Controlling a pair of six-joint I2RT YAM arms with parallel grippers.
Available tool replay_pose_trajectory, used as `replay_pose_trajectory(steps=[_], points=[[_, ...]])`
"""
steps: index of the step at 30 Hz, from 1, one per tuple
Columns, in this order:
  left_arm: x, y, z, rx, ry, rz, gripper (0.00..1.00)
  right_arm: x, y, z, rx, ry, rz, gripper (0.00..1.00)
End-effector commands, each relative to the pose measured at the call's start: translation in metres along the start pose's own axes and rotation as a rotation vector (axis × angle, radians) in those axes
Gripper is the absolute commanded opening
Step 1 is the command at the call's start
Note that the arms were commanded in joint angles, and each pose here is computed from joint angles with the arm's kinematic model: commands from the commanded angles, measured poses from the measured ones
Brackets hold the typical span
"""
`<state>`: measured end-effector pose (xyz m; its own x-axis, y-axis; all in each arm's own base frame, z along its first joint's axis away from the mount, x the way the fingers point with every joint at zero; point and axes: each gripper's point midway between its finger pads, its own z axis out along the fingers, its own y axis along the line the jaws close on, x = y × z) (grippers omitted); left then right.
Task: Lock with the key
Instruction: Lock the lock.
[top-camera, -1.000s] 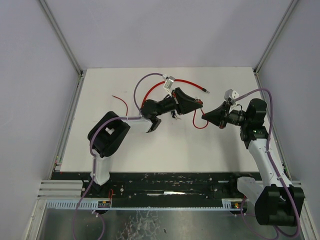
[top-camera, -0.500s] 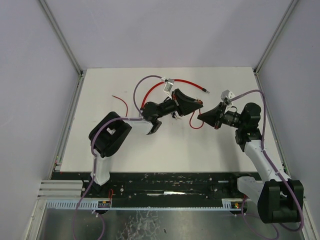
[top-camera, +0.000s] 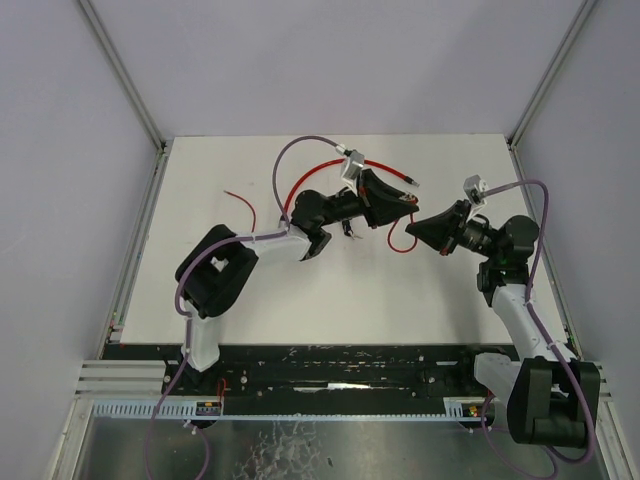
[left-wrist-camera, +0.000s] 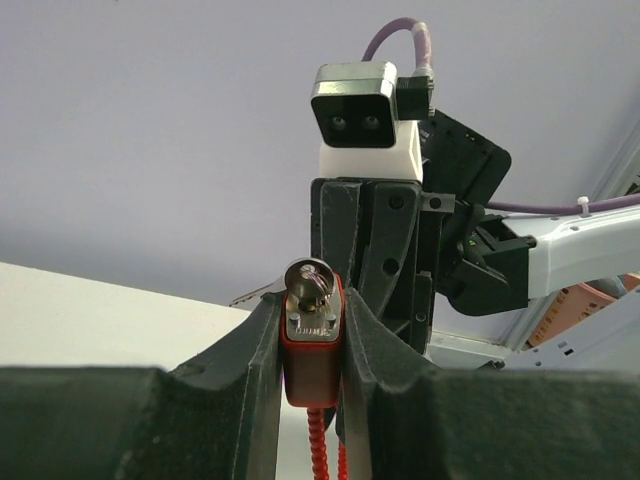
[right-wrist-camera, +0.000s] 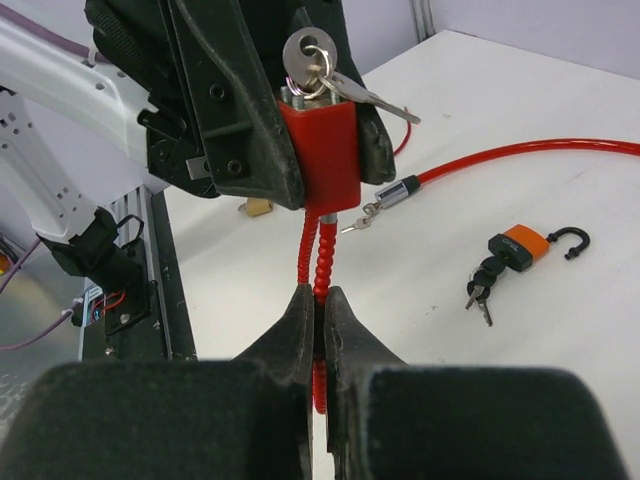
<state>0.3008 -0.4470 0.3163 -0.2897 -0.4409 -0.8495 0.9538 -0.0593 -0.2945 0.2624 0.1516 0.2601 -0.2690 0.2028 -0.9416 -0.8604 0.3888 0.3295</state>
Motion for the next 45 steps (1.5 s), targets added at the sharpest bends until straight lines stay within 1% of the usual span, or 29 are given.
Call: replay_pose_trajectory(steps=[1,4,6,8,10,12,14,17,19,21,23,26,28,29,31,32,33,35,37,39,40,42,43,44,45], points=[[0.056,-0.006,-0.001,0.064,0.172,-0.1,0.0,-0.037,0.038,0.009,-0.119,-0.075,-0.222,0.0],[0.048,-0.002,-0.005,0.068,0.146,-0.134,0.0,-0.048,0.035,0.003,-0.09,-0.094,-0.233,0.0],[0.042,0.001,-0.01,0.065,0.122,-0.16,0.0,-0.056,0.025,-0.001,-0.026,-0.128,-0.224,0.0],[0.039,0.002,-0.012,0.075,0.117,-0.178,0.0,-0.058,0.013,-0.004,0.028,-0.13,-0.204,0.0],[0.041,0.003,-0.011,0.074,0.138,-0.184,0.0,-0.056,0.016,-0.005,0.005,-0.122,-0.188,0.0],[0.043,0.01,-0.011,0.038,0.158,-0.179,0.0,-0.058,0.036,-0.006,-0.07,-0.14,-0.224,0.0],[0.045,0.015,-0.013,0.017,0.172,-0.171,0.0,-0.063,0.041,-0.007,-0.075,-0.154,-0.267,0.0],[0.042,0.003,-0.01,0.087,0.153,-0.211,0.0,-0.052,0.005,-0.005,0.06,-0.096,-0.199,0.0],[0.041,-0.005,-0.009,0.137,0.145,-0.242,0.0,-0.049,-0.006,-0.005,0.096,-0.08,-0.213,0.0],[0.043,-0.01,-0.008,0.174,0.149,-0.269,0.0,-0.053,0.004,-0.005,0.055,-0.115,-0.224,0.0],[0.048,-0.016,-0.005,0.209,0.166,-0.287,0.0,-0.058,0.021,-0.005,-0.015,-0.13,-0.271,0.0],[0.056,-0.013,-0.003,0.204,0.196,-0.285,0.0,-0.064,0.034,-0.006,-0.054,-0.144,-0.306,0.0],[0.061,-0.009,-0.003,0.186,0.211,-0.274,0.0,-0.071,0.021,-0.007,0.022,-0.155,-0.293,0.0],[0.064,-0.007,-0.003,0.173,0.224,-0.278,0.0,-0.075,0.001,-0.008,0.113,-0.156,-0.282,0.0],[0.068,-0.005,0.0,0.157,0.232,-0.26,0.0,-0.071,-0.017,-0.009,0.19,-0.141,-0.226,0.0],[0.071,-0.003,0.002,0.136,0.242,-0.247,0.0,-0.067,-0.013,-0.008,0.159,-0.147,-0.206,0.0],[0.076,0.003,0.004,0.1,0.251,-0.238,0.0,-0.065,0.001,-0.006,0.084,-0.163,-0.196,0.0],[0.089,0.02,0.002,0.01,0.292,-0.225,0.0,-0.068,0.043,-0.006,-0.082,-0.213,-0.277,0.0],[0.089,0.03,0.0,-0.026,0.292,-0.226,0.0,-0.072,0.058,-0.007,-0.127,-0.215,-0.333,0.0],[0.085,0.033,-0.003,-0.027,0.281,-0.25,0.0,-0.074,0.041,-0.005,-0.045,-0.209,-0.323,0.0],[0.083,0.031,-0.003,-0.01,0.278,-0.253,0.0,-0.076,0.024,-0.005,0.027,-0.196,-0.292,0.0],[0.079,0.022,-0.004,0.028,0.278,-0.257,0.0,-0.075,-0.023,-0.012,0.247,-0.149,-0.222,0.0],[0.076,0.016,-0.004,0.058,0.283,-0.261,0.0,-0.073,-0.039,-0.016,0.328,-0.115,-0.232,0.0],[0.074,0.009,-0.004,0.09,0.288,-0.268,0.0,-0.07,-0.045,-0.018,0.351,-0.105,-0.238,0.0],[0.072,0.001,-0.005,0.128,0.295,-0.279,0.0,-0.07,-0.043,-0.016,0.331,-0.116,-0.236,0.0]])
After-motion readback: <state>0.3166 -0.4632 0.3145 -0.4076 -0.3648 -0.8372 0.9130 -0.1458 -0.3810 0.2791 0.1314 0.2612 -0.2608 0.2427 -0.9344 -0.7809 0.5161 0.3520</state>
